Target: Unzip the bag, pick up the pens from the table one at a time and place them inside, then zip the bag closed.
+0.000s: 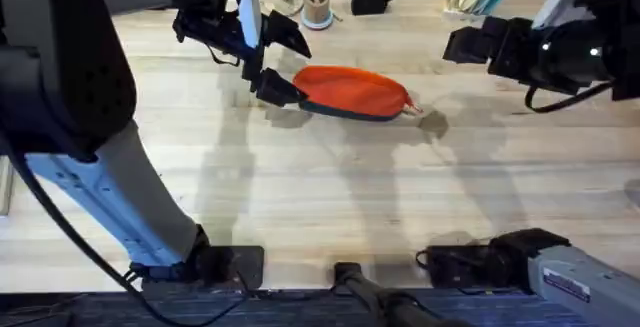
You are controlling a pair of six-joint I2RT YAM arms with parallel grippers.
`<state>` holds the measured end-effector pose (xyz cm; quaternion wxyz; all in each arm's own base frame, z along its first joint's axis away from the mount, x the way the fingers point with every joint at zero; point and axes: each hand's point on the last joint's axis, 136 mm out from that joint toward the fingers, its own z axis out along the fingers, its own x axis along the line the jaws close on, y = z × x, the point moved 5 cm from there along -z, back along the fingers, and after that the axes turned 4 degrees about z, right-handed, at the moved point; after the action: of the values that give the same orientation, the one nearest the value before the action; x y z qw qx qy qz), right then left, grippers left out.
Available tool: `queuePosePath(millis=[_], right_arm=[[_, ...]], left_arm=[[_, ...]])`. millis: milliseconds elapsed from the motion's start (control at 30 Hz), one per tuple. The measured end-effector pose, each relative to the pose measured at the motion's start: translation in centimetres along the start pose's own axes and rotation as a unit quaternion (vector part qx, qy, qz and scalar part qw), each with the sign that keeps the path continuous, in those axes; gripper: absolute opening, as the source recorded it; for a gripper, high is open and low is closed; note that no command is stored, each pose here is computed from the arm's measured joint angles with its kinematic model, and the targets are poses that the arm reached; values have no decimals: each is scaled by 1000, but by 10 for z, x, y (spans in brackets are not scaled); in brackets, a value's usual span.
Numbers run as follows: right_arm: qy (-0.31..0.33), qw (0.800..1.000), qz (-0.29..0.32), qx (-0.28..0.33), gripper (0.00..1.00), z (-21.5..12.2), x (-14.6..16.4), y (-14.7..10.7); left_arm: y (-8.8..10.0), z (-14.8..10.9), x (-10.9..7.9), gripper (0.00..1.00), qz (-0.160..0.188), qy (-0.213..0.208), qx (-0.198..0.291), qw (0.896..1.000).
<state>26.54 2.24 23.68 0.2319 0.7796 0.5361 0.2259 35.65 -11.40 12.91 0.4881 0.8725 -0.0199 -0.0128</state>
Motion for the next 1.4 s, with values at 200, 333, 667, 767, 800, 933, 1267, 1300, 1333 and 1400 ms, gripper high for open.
queuePosePath(millis=[200, 333, 667, 767, 800, 933, 1267, 1300, 1333, 1400], right_arm=[[0, 1000, 0, 0, 997, 0, 0, 0], [1, 1000, -3, 3, 997, -1, 0, -1], [19, 1000, -8, -8, 997, -20, -4, -5], [23, 1000, -6, -16, 997, -25, -5, -4], [24, 1000, -6, -19, 997, -27, -6, -4], [28, 999, -7, -27, 997, -32, -6, -3], [23, 998, -51, -33, 997, -33, -8, -3], [20, 998, -53, -34, 997, -33, -9, -2], [15, 998, -54, -36, 997, -33, -10, -2], [6, 998, -56, -41, 997, -34, -12, 0]], left_arm=[[2, -1, -1, 993, -6, -4, -3, 1000], [13, -8, -1, 993, -20, -13, 3, 1000], [58, -51, 8, 995, -39, -5, 98, 994], [72, -62, 17, 995, -58, 26, 138, 988], [76, -64, 19, 995, -67, 36, 150, 986], [90, -66, 27, 995, -108, 70, 185, 974], [99, -58, 34, 995, -262, 131, 198, 936], [98, -59, 35, 995, -279, 136, 198, 930], [98, -59, 35, 995, -292, 140, 198, 925], [96, -61, 35, 995, -313, 147, 197, 917]])
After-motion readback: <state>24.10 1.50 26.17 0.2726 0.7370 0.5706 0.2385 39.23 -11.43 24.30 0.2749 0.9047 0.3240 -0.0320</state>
